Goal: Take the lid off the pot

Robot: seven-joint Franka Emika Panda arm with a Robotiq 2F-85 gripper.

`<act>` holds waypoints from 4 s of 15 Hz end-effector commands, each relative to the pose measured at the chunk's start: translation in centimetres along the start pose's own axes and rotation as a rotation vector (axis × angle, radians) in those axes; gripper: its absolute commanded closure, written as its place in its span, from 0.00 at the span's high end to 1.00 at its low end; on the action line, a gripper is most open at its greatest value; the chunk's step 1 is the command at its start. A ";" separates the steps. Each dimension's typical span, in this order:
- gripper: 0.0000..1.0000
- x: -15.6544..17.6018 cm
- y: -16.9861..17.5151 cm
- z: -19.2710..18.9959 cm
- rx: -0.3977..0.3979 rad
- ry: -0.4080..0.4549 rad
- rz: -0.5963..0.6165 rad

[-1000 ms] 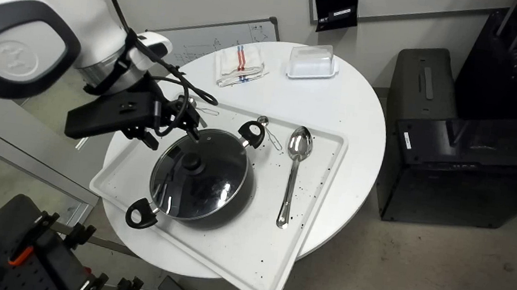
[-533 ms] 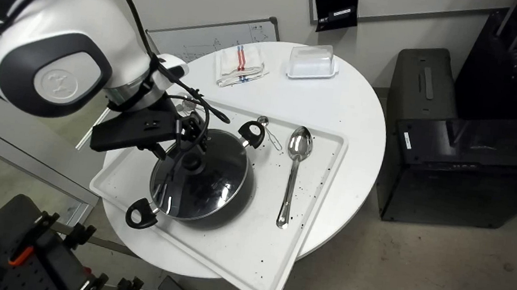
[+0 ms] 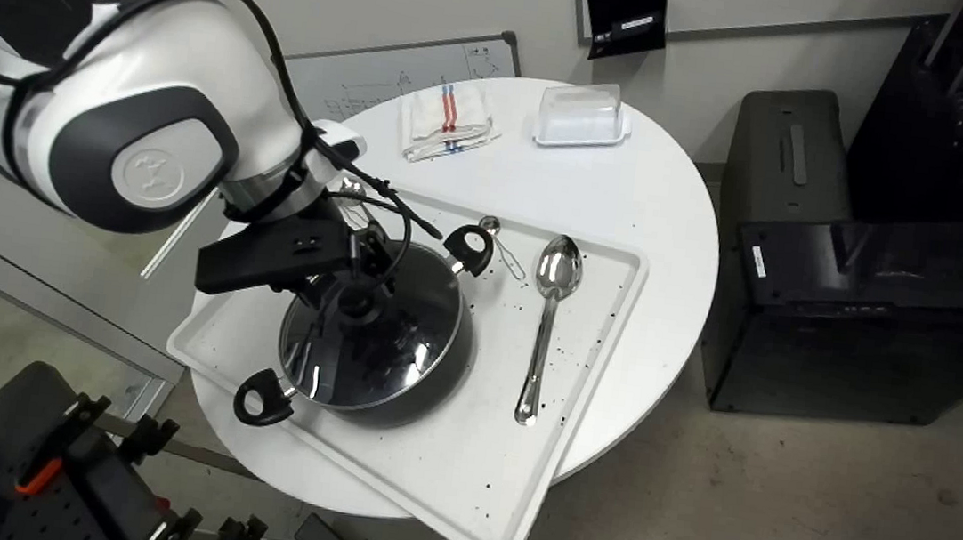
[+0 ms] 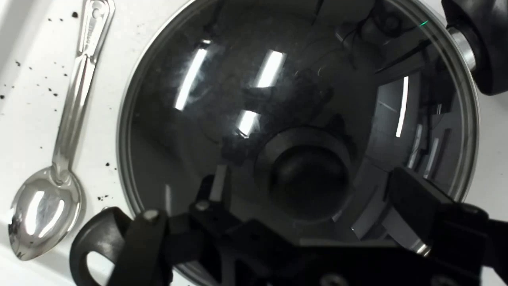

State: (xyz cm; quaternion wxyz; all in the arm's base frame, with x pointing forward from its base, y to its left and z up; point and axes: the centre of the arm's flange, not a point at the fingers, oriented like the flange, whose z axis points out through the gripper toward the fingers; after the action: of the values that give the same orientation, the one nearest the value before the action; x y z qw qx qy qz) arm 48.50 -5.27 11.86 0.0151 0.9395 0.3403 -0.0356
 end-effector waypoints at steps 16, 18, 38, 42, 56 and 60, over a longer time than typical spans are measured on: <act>0.25 0.3 1.0 0.5 -0.055 0.041 -0.033; 0.25 0.0 1.4 0.6 -0.059 0.036 -0.024; 0.25 3.3 -0.3 -9.4 -0.169 0.205 -0.110; 0.25 6.3 -2.6 -10.8 -0.169 0.215 -0.195; 0.25 15.8 -12.2 -7.6 -0.107 0.146 -0.470; 0.25 17.4 -14.4 -5.2 -0.100 0.113 -0.548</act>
State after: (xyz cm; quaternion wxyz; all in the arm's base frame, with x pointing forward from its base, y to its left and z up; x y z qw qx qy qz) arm 51.76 15.37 16.80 0.0233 0.8289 0.5574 0.0407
